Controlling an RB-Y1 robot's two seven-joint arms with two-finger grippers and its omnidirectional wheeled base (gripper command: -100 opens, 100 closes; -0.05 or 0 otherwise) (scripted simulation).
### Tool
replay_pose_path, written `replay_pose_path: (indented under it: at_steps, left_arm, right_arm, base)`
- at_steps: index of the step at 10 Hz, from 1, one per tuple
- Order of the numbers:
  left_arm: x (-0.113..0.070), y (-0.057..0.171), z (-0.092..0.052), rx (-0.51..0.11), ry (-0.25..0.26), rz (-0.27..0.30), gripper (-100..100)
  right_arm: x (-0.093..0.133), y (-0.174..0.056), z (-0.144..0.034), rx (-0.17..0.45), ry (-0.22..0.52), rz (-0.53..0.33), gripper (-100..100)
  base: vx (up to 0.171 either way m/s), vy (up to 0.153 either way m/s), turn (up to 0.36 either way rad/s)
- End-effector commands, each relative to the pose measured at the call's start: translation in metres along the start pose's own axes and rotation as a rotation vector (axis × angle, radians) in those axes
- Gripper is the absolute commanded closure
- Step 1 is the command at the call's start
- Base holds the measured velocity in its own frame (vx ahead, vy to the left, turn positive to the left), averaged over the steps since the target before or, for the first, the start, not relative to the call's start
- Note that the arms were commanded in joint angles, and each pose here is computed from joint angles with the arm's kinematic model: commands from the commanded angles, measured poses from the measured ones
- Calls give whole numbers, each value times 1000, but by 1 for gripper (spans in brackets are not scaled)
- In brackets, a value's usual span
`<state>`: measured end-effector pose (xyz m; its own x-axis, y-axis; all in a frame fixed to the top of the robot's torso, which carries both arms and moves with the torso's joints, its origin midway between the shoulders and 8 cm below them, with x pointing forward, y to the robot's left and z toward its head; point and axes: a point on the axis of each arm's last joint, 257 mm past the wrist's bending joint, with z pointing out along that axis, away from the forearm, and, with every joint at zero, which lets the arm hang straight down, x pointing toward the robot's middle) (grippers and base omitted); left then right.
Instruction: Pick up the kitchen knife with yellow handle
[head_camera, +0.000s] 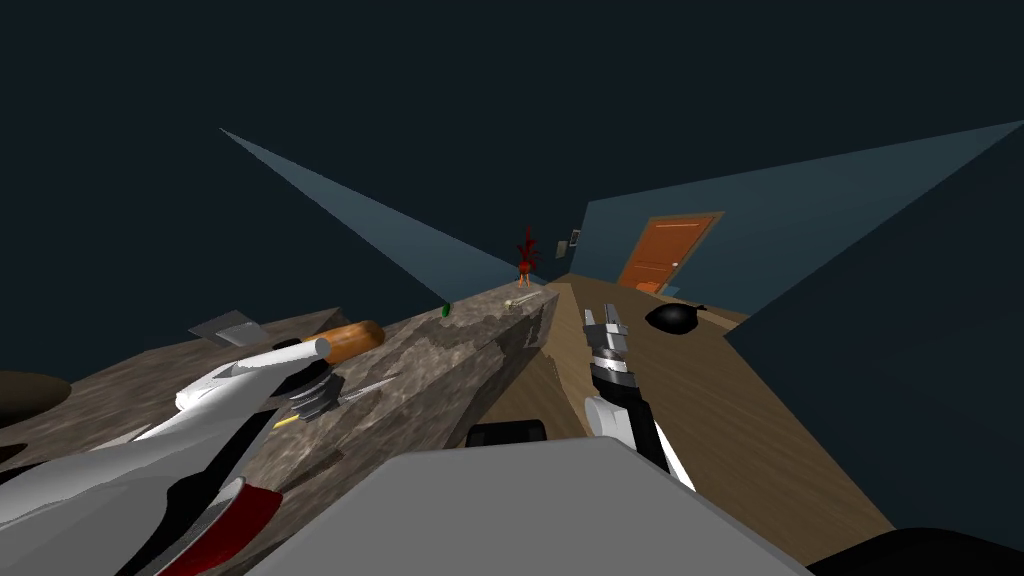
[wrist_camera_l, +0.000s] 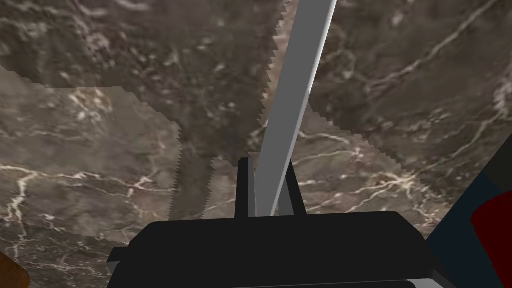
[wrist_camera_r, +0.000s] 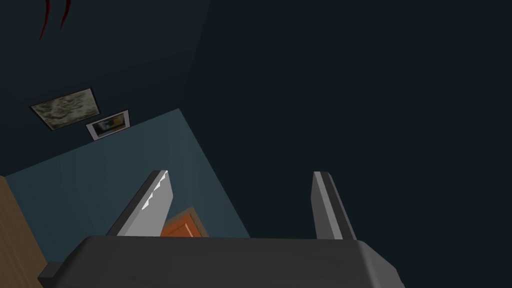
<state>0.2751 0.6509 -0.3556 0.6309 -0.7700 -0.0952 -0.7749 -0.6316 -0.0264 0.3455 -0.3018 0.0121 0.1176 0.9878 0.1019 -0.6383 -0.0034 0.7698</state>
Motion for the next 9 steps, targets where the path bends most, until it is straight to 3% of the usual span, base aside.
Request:
replay_pose_path:
  at_steps: [1,2,3,4,5,6,8,9]
  left_arm:
    - [0,-6,-4,22,-7,4,100]
    - [-3,6,0,-2,9,-43,100]
    - [-10,7,1,7,-10,-54,100]
    - [-5,-1,-5,33,-8,-44,100]
    - [-8,13,-1,1,8,-86,100]
    - [-14,15,1,7,-9,-98,100]
    - [-7,4,-8,44,-7,-84,100]
    - [-12,20,-3,10,4,-129,100]
  right_arm:
    - [0,0,0,0,0,0,0]
    - [0,0,0,0,0,0,0]
    - [0,0,0,0,0,0,0]
    - [0,0,0,0,0,0,0]
    - [0,0,0,0,0,0,0]
    - [0,0,0,0,0,0,0]
    - [0,0,0,0,0,0,0]
    - [0,0,0,0,0,0,0]
  base:
    - [-2,14,33]
    - [-23,65,-179]
    - [-33,69,-177]
    - [-15,32,5]
    - [-36,65,-177]
    - [-34,71,-137]
    - [-6,20,21]
    - [-29,41,-207]
